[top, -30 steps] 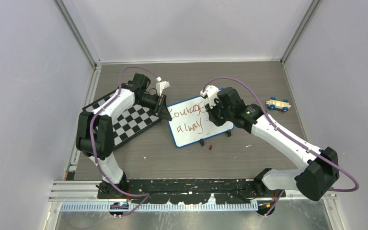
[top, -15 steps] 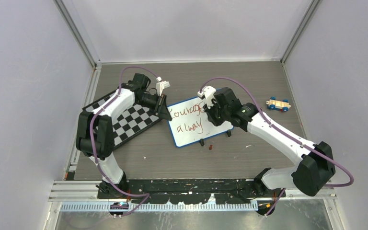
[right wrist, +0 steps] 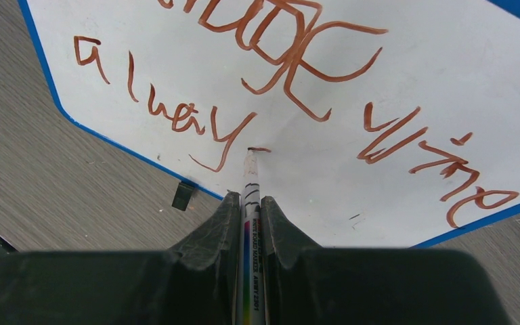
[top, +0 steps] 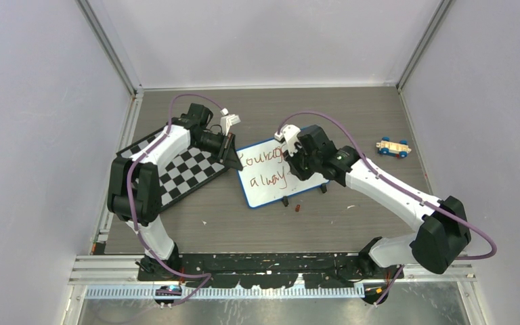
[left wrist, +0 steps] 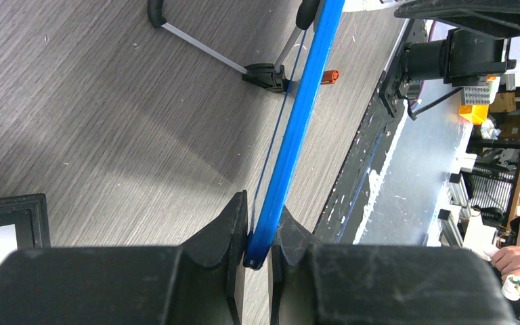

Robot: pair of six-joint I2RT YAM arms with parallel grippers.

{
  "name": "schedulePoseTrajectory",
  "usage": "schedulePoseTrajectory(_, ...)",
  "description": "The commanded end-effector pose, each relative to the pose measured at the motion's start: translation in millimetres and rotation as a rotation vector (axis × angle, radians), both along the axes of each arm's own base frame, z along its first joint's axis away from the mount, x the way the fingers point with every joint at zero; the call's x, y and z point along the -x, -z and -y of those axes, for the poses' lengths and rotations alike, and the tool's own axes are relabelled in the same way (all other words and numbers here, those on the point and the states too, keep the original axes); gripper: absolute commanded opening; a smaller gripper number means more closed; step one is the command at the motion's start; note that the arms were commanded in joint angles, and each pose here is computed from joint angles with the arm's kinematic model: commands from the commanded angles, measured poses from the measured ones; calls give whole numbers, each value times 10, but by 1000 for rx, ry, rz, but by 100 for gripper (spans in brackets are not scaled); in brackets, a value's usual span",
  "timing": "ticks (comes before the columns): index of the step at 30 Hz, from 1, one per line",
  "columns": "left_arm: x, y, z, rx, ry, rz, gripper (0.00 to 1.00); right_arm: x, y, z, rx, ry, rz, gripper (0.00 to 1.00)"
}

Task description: Write a sentence on the whiteboard

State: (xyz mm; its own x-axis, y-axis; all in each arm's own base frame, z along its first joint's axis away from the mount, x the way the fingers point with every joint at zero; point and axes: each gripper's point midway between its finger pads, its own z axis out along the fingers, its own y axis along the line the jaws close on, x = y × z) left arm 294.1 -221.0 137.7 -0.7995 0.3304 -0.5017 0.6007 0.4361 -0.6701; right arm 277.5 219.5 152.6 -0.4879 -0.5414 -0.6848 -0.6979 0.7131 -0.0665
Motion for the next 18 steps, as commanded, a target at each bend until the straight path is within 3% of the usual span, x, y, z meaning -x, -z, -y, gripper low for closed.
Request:
schedulePoseTrajectory(1,-72,-20,4,-23,1,35,0,-39,5,-21,0,-11,28,0)
schedulePoseTrajectory(12,-77,-16,6,-22,3,36,0,-109,-44,277,65,46,74,0)
schedulePoseTrajectory(18,-84,-26,6,-23,2,38,0,28,107,181,34,8,-5,0)
